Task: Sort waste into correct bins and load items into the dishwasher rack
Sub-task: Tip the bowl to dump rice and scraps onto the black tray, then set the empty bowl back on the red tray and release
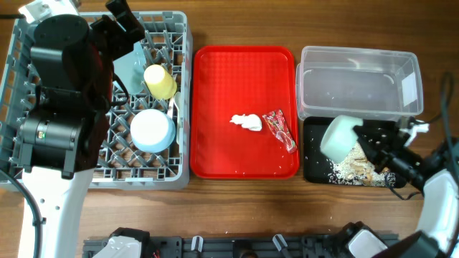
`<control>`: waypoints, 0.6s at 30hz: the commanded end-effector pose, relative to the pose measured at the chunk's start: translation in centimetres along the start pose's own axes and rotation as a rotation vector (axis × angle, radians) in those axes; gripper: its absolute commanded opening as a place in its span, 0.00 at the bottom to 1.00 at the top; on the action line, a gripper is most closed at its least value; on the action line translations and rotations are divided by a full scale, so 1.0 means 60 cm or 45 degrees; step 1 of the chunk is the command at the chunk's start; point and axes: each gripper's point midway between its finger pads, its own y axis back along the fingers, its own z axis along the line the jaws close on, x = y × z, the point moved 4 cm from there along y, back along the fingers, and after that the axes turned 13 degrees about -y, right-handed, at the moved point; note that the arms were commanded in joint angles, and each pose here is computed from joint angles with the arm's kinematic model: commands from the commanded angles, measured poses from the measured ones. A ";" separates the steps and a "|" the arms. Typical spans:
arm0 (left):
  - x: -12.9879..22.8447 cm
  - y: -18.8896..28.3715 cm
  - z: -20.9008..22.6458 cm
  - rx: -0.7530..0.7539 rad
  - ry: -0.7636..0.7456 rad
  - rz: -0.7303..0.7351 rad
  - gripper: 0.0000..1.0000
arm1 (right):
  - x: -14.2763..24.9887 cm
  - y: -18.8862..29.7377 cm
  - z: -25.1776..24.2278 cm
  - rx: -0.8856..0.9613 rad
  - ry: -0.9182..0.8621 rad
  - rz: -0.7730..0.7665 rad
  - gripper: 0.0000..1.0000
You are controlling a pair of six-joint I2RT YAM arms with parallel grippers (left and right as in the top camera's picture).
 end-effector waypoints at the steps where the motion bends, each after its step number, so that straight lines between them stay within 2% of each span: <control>1: -0.001 -0.001 0.001 0.008 0.020 -0.001 1.00 | 0.010 -0.016 0.019 0.315 0.161 -0.074 0.05; 5: -0.001 -0.001 0.001 0.008 0.020 -0.001 1.00 | 0.038 -0.027 0.101 0.475 0.365 -0.220 0.05; 7: -0.001 -0.001 0.001 0.008 0.020 -0.001 1.00 | 0.077 -0.039 0.159 0.527 0.531 -0.300 0.05; 10: -0.001 -0.001 0.001 0.008 0.020 -0.001 1.00 | 0.131 -0.066 0.185 0.601 0.724 -0.326 0.05; 15: -0.001 -0.001 0.001 0.008 0.020 -0.001 1.00 | 0.228 -0.169 0.133 0.782 0.922 -0.098 0.05; 18: -0.001 -0.001 0.001 0.008 0.020 -0.001 1.00 | 0.301 -0.265 0.058 0.936 1.122 0.099 0.05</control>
